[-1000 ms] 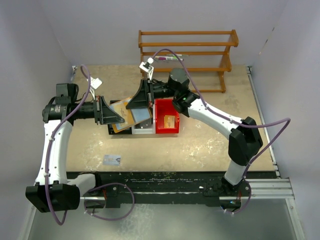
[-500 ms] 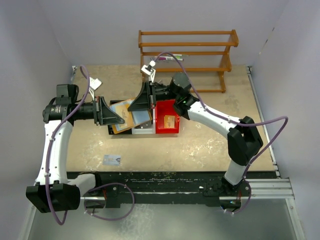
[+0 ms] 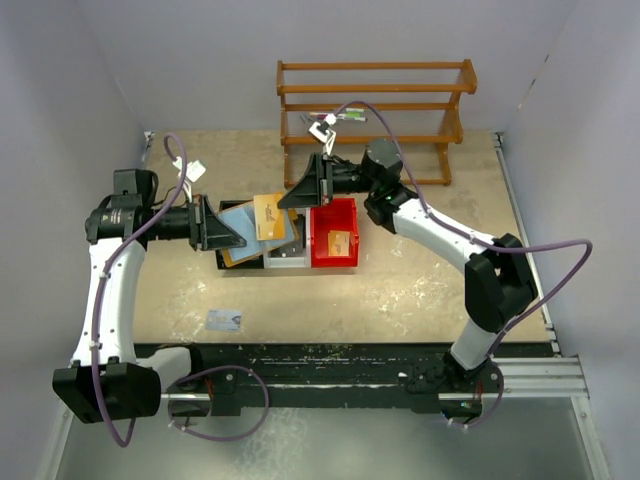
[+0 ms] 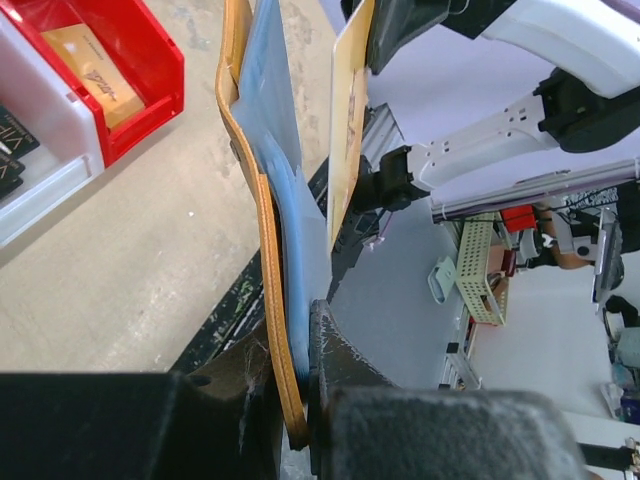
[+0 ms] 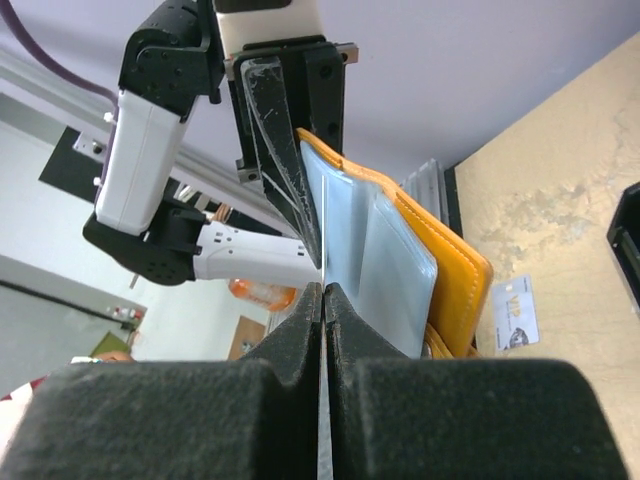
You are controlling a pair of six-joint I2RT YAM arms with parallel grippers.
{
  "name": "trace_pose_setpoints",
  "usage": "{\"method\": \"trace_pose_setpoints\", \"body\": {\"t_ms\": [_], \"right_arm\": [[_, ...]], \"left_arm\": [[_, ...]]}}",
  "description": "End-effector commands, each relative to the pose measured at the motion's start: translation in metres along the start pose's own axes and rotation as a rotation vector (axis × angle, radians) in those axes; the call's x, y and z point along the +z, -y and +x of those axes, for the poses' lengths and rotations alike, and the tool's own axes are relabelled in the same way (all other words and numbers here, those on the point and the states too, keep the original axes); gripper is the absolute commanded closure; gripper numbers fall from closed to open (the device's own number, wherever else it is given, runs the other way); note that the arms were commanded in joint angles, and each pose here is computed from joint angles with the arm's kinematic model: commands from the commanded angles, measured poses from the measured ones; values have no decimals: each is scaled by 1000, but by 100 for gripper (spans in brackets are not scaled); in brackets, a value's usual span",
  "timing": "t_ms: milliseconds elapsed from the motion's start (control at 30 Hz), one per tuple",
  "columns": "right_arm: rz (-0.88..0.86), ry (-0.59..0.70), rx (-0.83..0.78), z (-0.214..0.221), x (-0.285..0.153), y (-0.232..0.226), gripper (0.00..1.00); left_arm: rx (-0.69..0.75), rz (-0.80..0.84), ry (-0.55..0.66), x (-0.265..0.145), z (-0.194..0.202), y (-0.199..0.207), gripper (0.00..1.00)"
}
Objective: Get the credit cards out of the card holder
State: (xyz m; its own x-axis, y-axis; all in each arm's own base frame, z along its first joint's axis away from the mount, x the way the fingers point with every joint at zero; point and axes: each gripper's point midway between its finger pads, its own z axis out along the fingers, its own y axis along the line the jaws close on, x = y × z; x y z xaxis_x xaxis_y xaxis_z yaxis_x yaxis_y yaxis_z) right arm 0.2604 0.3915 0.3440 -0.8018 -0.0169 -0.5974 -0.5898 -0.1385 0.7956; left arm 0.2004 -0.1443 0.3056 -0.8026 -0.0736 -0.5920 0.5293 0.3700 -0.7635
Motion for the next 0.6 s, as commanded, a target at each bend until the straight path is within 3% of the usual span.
{"method": "trace_pose_setpoints", "body": {"t_ms": [0,133,267,400,567], "right_arm": [[15,30,-77,-15,-13,-19,100],[143,101,-93,-33,-42,0,100],[516,195,-84,-42,-96,54,100],[799,201,-49,-22,-137,100,100],[1096,195,-32,0,-182,155,100]], "left_arm": [[90,-17,9,-5,-6,4,95],[143,-85,5,-7,-7,-4,96],[259,-259,0,-18,-17,-26,98],[358,-379,-12,-29,-26,-40,98],[376,-450,-36,-36,-29,-51,98]]}}
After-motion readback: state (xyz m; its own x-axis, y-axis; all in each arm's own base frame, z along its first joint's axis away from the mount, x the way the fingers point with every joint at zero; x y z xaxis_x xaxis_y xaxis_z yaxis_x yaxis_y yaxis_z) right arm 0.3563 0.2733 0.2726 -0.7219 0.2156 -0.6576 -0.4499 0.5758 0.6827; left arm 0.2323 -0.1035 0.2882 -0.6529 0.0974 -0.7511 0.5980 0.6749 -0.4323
